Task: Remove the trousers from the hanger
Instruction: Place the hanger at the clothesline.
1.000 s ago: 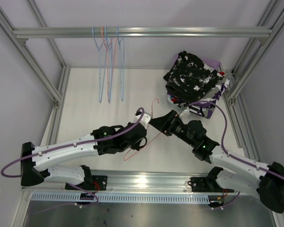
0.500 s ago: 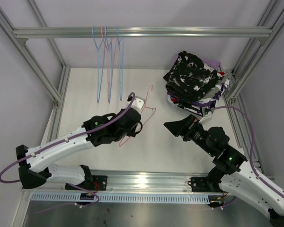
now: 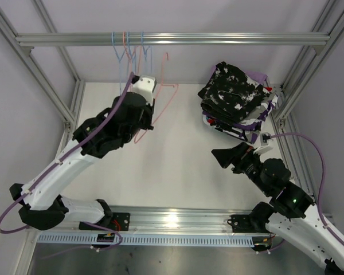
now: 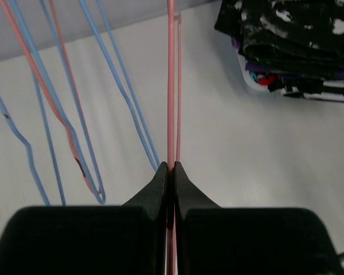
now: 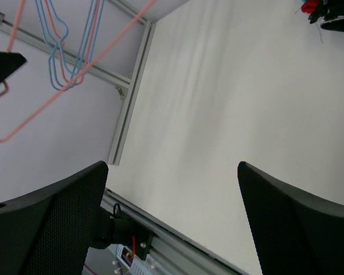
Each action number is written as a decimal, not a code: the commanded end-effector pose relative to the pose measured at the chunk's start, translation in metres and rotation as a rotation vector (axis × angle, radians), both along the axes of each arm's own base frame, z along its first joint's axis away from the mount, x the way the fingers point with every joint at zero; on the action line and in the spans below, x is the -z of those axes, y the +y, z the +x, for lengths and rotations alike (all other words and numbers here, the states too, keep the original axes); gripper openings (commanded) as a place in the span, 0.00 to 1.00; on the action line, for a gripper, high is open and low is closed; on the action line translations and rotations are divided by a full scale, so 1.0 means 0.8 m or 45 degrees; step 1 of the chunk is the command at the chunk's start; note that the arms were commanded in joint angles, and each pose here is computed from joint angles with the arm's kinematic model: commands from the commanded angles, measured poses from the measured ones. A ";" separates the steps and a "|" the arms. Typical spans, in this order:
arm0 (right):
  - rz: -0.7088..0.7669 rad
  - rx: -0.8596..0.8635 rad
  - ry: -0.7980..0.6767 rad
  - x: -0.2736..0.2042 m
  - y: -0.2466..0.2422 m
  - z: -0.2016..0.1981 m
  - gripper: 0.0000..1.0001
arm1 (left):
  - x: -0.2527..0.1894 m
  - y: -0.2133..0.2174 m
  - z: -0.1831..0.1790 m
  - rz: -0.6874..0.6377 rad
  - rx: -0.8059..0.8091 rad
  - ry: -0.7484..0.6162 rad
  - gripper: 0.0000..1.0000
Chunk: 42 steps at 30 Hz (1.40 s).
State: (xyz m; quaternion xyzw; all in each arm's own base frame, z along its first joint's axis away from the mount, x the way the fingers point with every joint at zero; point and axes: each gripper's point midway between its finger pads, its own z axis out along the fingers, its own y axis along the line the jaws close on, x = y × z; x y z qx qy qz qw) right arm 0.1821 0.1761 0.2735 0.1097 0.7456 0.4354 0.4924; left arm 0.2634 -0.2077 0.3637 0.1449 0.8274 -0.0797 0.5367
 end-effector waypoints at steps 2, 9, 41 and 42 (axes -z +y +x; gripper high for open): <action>-0.075 0.060 -0.051 -0.003 -0.014 0.009 0.99 | -0.079 0.018 0.029 -0.028 -0.047 -0.216 0.00; -0.133 0.073 -0.034 0.011 -0.012 0.022 0.99 | -0.139 0.030 0.055 -0.088 -0.083 -0.324 0.00; -0.087 -0.141 0.204 0.083 -0.007 0.060 1.00 | -0.004 0.036 0.097 -0.278 -0.276 -0.150 0.00; -0.088 -0.139 0.210 0.084 -0.007 0.061 1.00 | -0.006 0.038 0.096 -0.292 -0.280 -0.157 0.00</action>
